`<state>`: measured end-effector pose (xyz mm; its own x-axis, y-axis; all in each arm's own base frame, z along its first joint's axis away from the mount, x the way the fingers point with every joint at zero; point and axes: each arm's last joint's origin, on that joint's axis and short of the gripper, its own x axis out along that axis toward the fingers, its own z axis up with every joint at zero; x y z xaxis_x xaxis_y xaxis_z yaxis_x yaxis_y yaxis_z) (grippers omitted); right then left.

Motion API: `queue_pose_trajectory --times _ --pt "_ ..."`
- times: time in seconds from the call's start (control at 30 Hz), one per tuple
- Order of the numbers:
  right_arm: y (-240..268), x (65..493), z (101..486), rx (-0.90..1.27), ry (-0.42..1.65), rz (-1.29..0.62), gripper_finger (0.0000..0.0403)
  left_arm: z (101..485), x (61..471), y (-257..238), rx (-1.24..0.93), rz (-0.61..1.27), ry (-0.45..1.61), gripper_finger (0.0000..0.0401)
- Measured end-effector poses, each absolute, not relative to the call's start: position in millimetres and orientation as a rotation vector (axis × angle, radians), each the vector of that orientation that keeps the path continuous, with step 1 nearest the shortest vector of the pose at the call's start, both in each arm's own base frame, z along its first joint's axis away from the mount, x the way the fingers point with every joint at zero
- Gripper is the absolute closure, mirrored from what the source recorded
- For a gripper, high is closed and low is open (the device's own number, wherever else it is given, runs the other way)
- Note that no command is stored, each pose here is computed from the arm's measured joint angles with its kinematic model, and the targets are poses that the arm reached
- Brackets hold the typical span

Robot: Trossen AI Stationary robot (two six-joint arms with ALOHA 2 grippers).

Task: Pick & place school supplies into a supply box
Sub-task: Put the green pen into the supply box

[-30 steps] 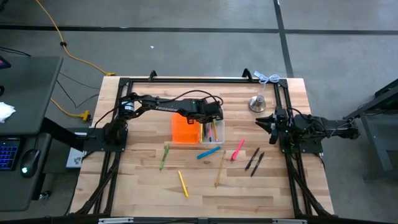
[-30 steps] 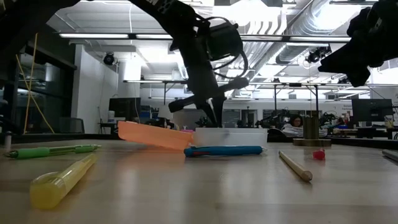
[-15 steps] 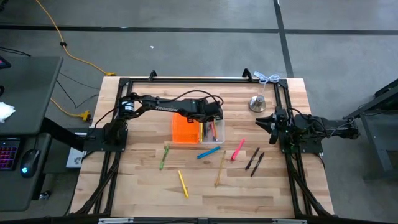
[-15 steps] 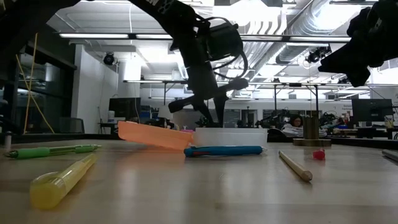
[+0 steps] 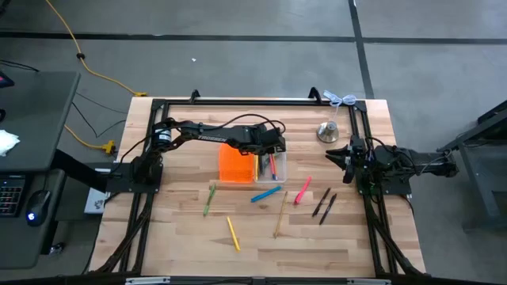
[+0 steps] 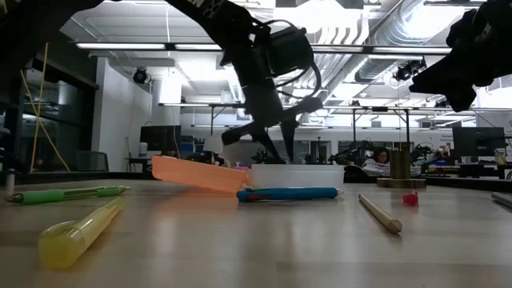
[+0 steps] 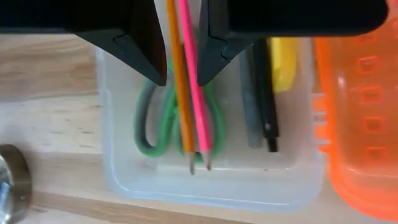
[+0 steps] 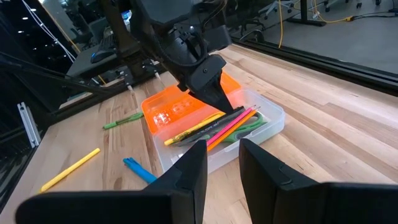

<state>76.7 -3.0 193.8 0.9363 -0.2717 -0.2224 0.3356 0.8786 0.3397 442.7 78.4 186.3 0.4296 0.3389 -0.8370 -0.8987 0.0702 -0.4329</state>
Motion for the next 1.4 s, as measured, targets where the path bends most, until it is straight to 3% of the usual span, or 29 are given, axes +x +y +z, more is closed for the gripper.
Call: queue_pose_trajectory --times 0.5,0.9,1.13,1.4 --pt "-3 77 194 0.383 0.169 -0.323 0.0331 235 434 76 -1.049 0.862 0.579 0.0281" --pt "-3 77 194 0.383 0.170 -0.323 0.0332 303 406 62 -1.072 0.576 0.587 0.0297" --pt "-3 77 194 0.383 0.170 -0.322 0.0331 330 385 27 -1.054 0.407 0.692 0.0319" --pt "-3 77 194 0.383 0.170 -0.323 0.0332 337 356 -22 -1.056 0.413 0.887 0.0336"
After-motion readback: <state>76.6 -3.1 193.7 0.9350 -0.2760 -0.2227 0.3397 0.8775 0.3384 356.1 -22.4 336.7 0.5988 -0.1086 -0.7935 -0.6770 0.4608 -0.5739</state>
